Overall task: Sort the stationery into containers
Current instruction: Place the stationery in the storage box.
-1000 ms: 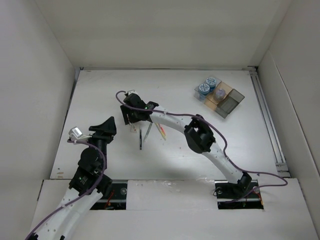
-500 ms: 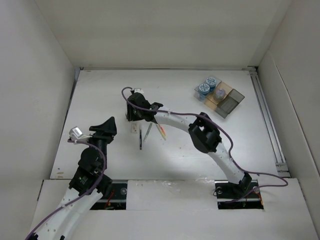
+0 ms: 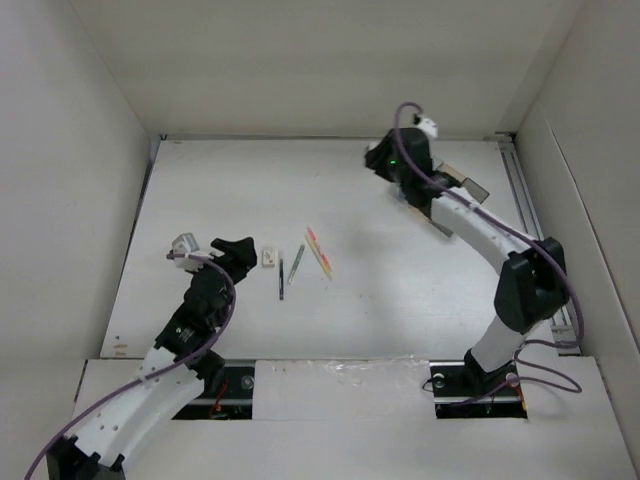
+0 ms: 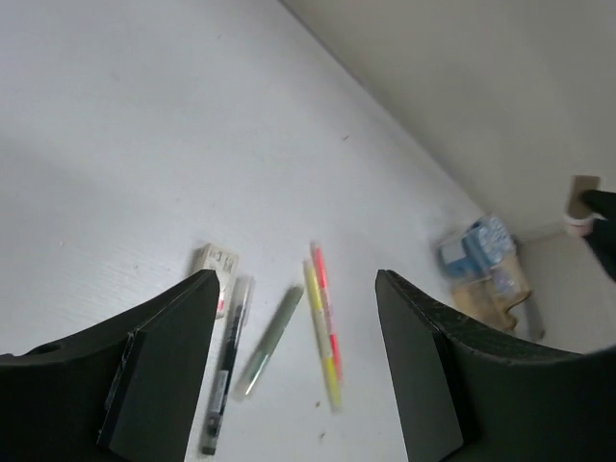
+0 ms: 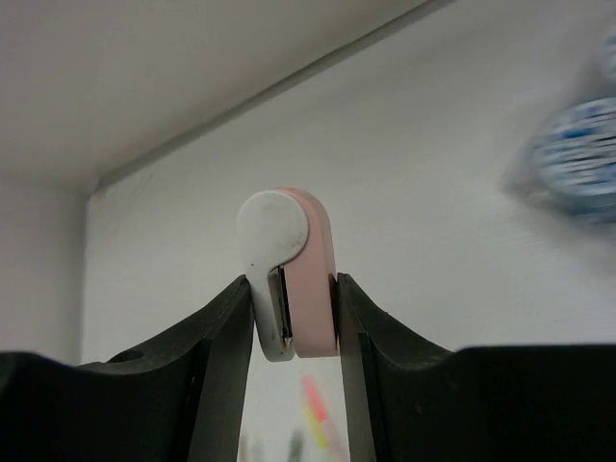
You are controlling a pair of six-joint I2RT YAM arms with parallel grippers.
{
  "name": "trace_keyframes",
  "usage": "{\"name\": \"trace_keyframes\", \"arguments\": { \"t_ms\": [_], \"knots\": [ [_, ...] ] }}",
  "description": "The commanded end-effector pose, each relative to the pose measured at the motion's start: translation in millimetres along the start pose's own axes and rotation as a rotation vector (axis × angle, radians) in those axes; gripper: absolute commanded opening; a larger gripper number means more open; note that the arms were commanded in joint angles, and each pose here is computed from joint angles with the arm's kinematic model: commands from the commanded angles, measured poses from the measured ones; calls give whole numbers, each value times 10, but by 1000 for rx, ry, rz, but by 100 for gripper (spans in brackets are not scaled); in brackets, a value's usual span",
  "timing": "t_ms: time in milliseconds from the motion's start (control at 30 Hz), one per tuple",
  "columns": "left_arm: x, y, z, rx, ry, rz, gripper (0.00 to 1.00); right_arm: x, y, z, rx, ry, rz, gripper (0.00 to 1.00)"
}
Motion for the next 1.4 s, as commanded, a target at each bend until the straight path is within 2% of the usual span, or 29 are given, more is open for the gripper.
{"name": "trace_keyframes", "arguments": {
  "t_ms": [0,33,67,233,433,767,933,1067,1267,1367],
  "knots": [
    [-244,-46,91,24,-21,-82,63,-822,-18,504,-140,-91,-202,29],
    [-259,-60,99,27,-32,-80,63,-825,-18,505,-140,-91,-202,29],
    [-288,-63,67,41,-36,-94,63,-1070,-29,620,-148,-120,-256,29],
    [-315,-77,65,41,-32,-106,64,-1575,-162,752,-129,-158,-365,29],
    [-310,-61,81,28,-32,-115,64,-1774,-280,770,-105,-152,-419,29],
    [-292,-54,61,30,-24,-114,64,-1876,-309,772,-105,-152,-457,41],
    [-304,-56,75,23,-19,-119,64,-1884,-271,771,-111,-159,-467,60],
    [-304,-56,75,23,-19,-119,64,-1897,-223,768,-121,-166,-474,69],
    [-304,-56,75,23,-19,-119,64,-1686,-90,823,-151,-161,-417,69],
    [-293,-51,108,5,-13,-109,64,-1392,-15,653,-126,-114,-336,62]
  ]
}}
Point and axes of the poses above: each gripper's point midway between its finger pads, its own y axis back along the fingers, its own x axis along the line the jaws close on, z = x × y, the point moved 6 cm from there along y, back along the fingers, and after that the axes turned 13 degrees about -y, right-handed, at the moved point
